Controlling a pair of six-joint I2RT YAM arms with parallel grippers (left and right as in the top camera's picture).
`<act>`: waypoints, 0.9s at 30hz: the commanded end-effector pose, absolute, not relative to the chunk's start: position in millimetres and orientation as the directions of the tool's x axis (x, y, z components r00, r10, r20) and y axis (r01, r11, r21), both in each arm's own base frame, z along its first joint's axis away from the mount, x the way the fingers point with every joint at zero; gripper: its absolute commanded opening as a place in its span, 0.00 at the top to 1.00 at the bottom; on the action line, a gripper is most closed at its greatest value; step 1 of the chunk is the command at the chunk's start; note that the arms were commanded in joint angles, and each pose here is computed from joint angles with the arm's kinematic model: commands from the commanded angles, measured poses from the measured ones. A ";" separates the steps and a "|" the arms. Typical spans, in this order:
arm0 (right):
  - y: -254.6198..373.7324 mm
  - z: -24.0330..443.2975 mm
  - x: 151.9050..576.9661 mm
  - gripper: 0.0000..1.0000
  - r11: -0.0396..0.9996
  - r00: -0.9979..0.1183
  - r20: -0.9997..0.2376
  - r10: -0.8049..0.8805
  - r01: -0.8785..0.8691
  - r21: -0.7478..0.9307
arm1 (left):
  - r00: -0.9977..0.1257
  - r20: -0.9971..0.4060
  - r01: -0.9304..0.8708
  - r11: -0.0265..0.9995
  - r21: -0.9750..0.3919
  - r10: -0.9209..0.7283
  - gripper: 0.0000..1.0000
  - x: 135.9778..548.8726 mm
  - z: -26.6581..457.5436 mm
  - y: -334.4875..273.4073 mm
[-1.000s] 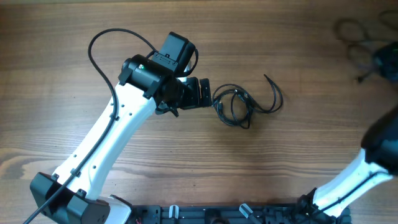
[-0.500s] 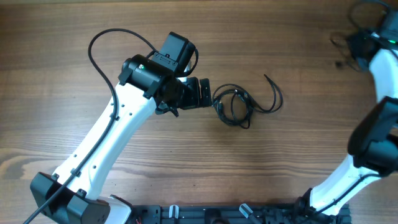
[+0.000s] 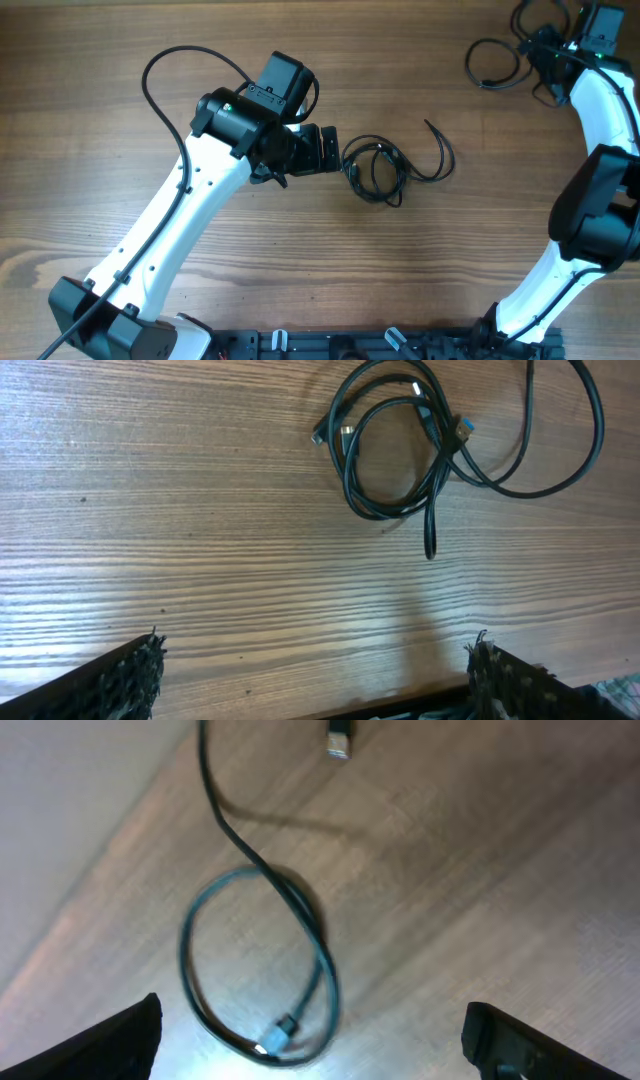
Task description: Untangle cables
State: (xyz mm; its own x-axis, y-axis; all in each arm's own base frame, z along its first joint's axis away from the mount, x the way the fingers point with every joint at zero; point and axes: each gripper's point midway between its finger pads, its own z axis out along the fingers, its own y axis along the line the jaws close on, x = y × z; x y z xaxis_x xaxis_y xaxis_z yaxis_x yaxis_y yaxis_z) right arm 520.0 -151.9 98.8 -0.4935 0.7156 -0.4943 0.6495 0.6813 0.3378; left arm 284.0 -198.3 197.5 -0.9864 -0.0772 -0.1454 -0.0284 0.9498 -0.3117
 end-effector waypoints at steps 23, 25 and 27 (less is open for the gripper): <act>-84.8 124.8 573.6 0.01 0.758 -0.596 -0.474 0.649 0.449 0.473 | -0.987 -0.137 -0.033 0.952 -0.304 -0.078 0.00 285.5 193.5 -197.2; -89.9 155.4 548.3 0.00 0.824 -0.641 -0.518 0.566 0.422 0.378 | -0.987 -0.137 -0.033 0.952 -0.304 -0.078 0.00 285.5 193.5 -197.2; -85.2 186.5 514.3 0.00 0.846 -0.680 -0.504 0.533 0.414 0.336 | -0.987 -0.137 -0.033 0.952 -0.304 -0.078 0.00 285.5 193.5 -197.2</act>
